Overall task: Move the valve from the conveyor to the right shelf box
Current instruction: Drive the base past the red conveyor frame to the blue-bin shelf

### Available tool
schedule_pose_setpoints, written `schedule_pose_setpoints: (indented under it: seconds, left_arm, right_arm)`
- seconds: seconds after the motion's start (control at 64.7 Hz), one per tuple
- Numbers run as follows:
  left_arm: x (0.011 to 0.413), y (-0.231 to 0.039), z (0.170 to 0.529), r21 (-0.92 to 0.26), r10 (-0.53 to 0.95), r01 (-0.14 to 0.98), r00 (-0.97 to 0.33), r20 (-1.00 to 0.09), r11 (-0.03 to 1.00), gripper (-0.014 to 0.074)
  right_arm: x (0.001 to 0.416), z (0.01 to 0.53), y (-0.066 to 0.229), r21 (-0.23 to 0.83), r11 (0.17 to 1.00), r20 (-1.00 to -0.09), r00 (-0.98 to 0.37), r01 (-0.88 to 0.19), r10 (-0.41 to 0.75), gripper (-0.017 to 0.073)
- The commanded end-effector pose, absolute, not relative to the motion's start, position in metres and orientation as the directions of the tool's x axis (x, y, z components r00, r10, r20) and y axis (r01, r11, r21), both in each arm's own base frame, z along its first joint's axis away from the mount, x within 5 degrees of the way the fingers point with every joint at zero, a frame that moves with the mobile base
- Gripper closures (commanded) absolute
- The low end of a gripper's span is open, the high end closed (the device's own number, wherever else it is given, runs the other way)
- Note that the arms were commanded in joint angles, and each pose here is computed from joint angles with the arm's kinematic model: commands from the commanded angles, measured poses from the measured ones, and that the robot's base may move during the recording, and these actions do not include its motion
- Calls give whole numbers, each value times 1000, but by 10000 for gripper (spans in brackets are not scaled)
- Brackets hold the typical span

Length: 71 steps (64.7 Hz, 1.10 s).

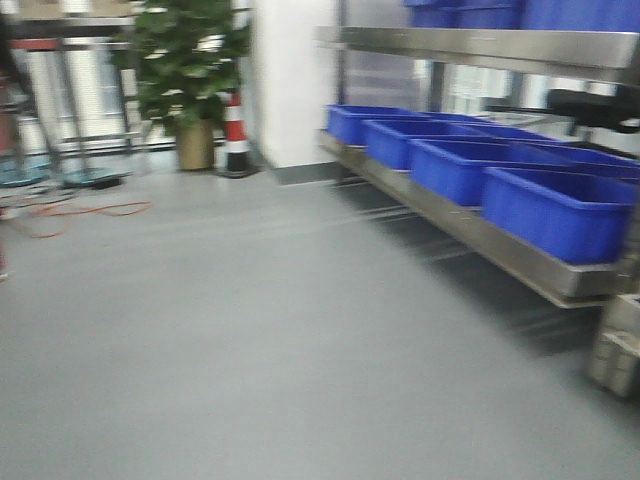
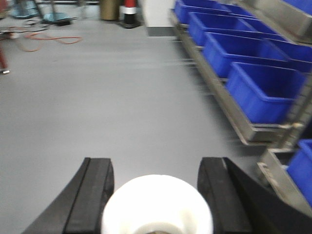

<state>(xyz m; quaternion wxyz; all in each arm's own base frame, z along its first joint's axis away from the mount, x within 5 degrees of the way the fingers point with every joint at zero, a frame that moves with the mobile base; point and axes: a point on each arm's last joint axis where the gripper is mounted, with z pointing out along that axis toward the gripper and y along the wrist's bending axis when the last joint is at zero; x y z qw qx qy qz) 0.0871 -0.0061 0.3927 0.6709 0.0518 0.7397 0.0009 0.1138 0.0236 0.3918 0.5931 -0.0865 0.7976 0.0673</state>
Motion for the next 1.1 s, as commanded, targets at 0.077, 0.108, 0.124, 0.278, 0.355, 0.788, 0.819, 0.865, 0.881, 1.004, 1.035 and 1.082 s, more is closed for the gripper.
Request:
schedule_pose_setpoints:
  seconds: [0.077,0.108,0.124,0.278,0.355,0.788,0.819,0.865,0.881,1.004,1.035,1.082]
  left_arm:
    - [85,-6,402,59,61,73,-18,-998,996,705]
    - [85,-6,402,59,61,73,-18,-998,996,705]
    - [85,-6,402,59,61,73,-18,-998,996,705]
    - [85,-6,402,59,61,73,-18,-998,996,705]
    - [85,-6,402,59,61,73,-18,-998,996,705]
    - [85,-6,402,59,61,73,-18,-998,996,705]
    - [85,-6,402,59,61,73,-18,-998,996,705]
    - [85,-6,402,59,61,73,-18,-998,996,705]
    - [85,-6,402,59,61,73,-18,-998,996,705]
    - [85,-6,402,59,61,73,-18,-998,996,705]
    - [85,-6,402,59,61,73,-18,-998,996,705]
    - [85,-6,402,59,61,73,-18,-998,996,705]
  right_arm:
    - [113,403,22,-9,978,-980,-191,-209,-49,713]
    - [113,403,22,-9,978,-980,-191,-209,-49,713]
    - [113,403,22,-9,978,-980,-191,-209,-49,713]
    - [113,403,22,-9,978,-980,-191,-209,-49,713]
    - [113,403,22,-9,978,-980,-191,-209,-49,713]
    - [113,403,22,-9,978,-980,-191,-209,-49,713]
    - [113,403,22,-9,978,-980,-191,-209,-49,713]
    - [113,403,22,-9,978,-980,-191,-209,-49,713]
    - [113,403,22,-9,978,-980,-191,-209,-49,713]
    - [113,403,22,-9,978,-980,-191,-209,-49,713]
    - [113,403,22,-9,978,-980,-191,-209,-49,713]
    - [113,403,22,-9,978,-980,-191,-209,-49,713]
